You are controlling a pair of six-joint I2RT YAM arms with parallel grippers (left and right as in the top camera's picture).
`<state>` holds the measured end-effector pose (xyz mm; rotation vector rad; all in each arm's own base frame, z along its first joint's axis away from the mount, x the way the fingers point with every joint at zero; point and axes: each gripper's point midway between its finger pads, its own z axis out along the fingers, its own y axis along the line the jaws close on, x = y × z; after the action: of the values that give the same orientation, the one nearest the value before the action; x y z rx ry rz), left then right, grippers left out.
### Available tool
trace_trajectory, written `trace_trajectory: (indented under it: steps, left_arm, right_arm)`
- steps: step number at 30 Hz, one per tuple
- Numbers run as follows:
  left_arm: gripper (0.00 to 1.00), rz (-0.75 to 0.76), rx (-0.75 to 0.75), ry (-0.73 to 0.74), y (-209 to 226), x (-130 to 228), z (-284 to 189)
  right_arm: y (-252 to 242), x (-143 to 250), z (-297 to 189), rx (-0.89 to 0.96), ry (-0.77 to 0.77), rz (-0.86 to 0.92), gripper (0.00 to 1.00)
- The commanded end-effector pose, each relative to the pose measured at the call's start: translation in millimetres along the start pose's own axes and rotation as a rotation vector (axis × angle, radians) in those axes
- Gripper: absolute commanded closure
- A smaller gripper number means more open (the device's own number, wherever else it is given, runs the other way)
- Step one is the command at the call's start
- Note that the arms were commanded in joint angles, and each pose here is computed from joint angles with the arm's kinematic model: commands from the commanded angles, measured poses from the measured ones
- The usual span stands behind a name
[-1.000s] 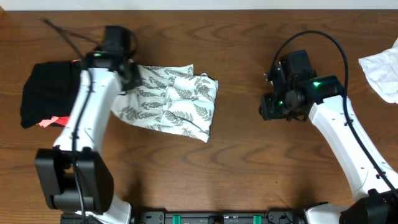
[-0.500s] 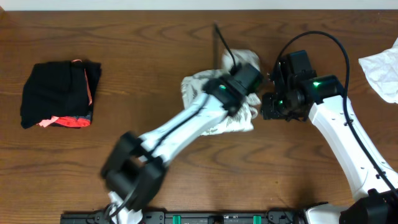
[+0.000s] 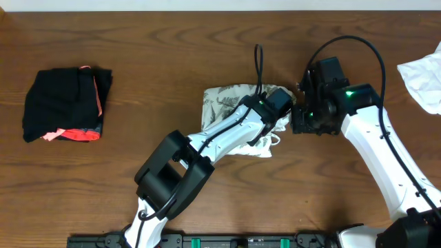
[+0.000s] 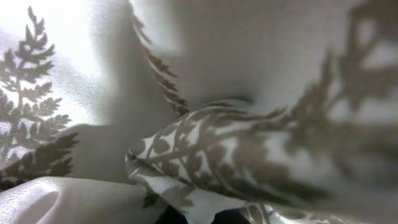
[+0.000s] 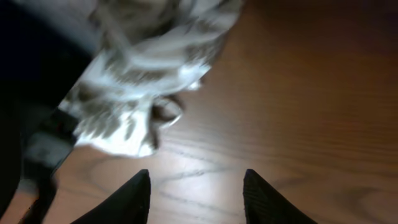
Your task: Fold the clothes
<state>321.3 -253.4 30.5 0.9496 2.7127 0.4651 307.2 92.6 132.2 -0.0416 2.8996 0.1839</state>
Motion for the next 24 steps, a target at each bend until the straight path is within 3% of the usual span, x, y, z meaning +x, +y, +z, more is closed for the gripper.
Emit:
trace_trajectory:
  steps: [1, 11, 16, 24]
  left_arm:
    - [0.94, -0.008, -0.014, -0.023, 3.8, -0.2, -16.7]
    - [0.94, -0.098, 0.011, -0.16, 30.6, -5.0, -82.2]
    - [0.94, -0.135, 0.004, -0.102, 39.4, 18.1, -93.6]
    - [0.94, -0.184, -0.019, 0.004, 37.5, 47.0, -70.6]
  right_arm:
    - [-15.8, -13.4, -0.5, 0.07, -0.055, 0.032, 0.55]
    - [-36.3, -25.0, -2.7, 0.08, -0.091, 0.098, 0.56]
    - [-47.0, -23.6, -3.4, 0.091, -0.083, 0.128, 0.57]
    - [-49.5, -19.2, -3.4, 0.096, -0.064, 0.131, 0.56]
